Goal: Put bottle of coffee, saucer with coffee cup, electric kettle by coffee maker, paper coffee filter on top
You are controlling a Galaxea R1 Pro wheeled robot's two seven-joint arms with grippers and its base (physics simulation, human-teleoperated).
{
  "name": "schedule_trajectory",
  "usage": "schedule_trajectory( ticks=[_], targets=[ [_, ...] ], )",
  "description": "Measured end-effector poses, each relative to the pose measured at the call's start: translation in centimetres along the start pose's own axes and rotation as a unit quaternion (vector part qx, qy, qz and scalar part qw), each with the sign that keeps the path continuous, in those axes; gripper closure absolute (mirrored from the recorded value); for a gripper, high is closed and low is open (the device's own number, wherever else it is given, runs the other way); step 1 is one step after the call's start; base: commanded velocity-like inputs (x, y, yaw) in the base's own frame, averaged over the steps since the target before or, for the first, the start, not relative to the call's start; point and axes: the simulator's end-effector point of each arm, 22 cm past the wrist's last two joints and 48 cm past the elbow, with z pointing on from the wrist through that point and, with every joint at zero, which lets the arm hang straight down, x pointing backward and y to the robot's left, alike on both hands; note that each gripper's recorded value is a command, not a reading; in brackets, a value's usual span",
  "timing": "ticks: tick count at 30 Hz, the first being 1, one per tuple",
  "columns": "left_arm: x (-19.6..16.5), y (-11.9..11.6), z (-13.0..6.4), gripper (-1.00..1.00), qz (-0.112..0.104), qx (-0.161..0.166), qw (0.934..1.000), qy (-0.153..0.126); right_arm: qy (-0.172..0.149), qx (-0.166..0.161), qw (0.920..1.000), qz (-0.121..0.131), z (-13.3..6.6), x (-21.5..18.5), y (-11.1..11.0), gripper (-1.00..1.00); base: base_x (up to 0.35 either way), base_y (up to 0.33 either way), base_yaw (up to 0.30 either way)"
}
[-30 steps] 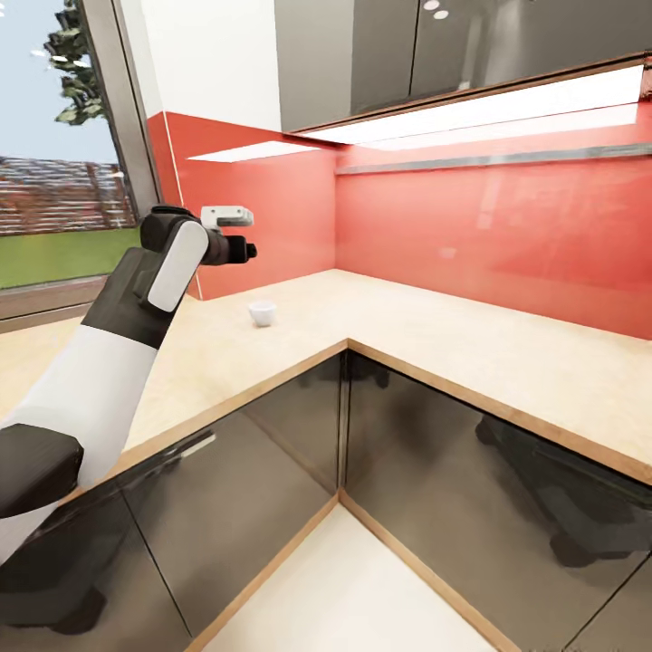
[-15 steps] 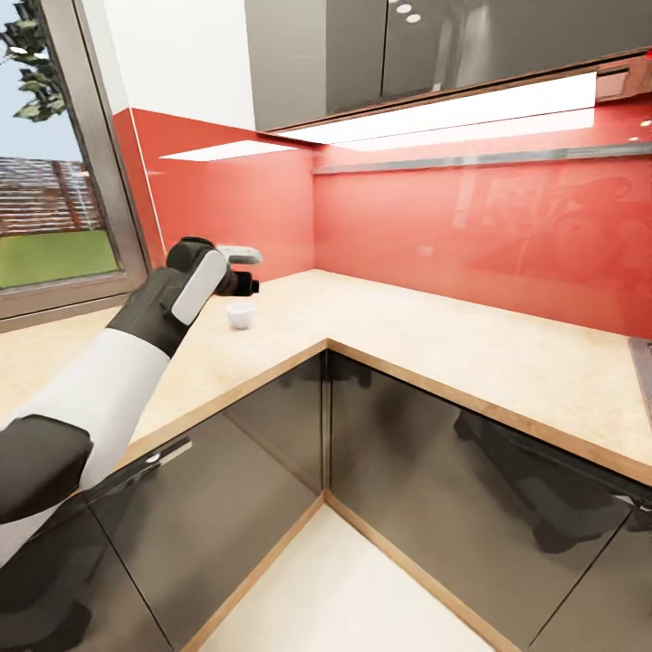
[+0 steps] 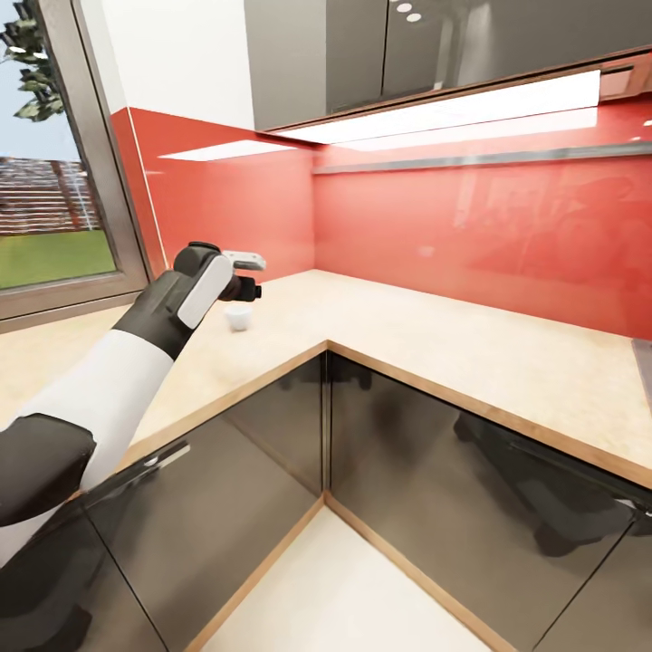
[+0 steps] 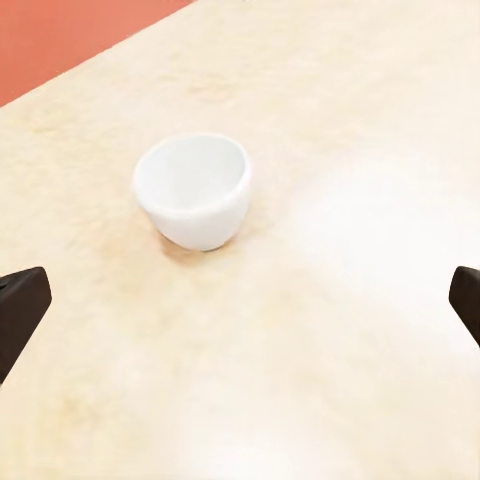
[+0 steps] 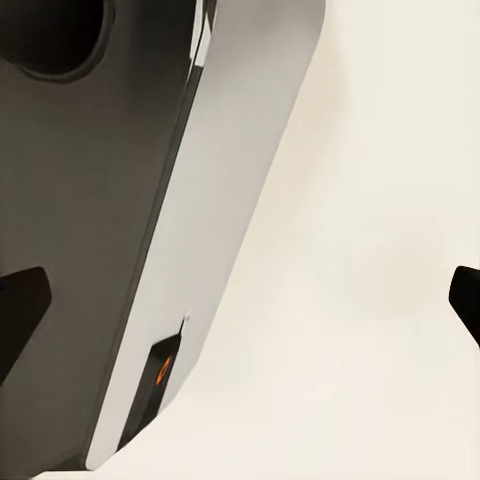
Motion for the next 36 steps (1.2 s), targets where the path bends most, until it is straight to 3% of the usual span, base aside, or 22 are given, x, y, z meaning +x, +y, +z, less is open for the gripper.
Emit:
schedule_trajectory(
  ticks=[36],
  targets=[
    [0.08, -0.06, 0.02, -1.00, 0.005, -0.002, 1.0000, 0.000, 0.000, 0.000, 1.0000, 0.000, -0.01, -0.01, -0.04, -1.00, 0.148, 0.034, 0.000]
  ],
)
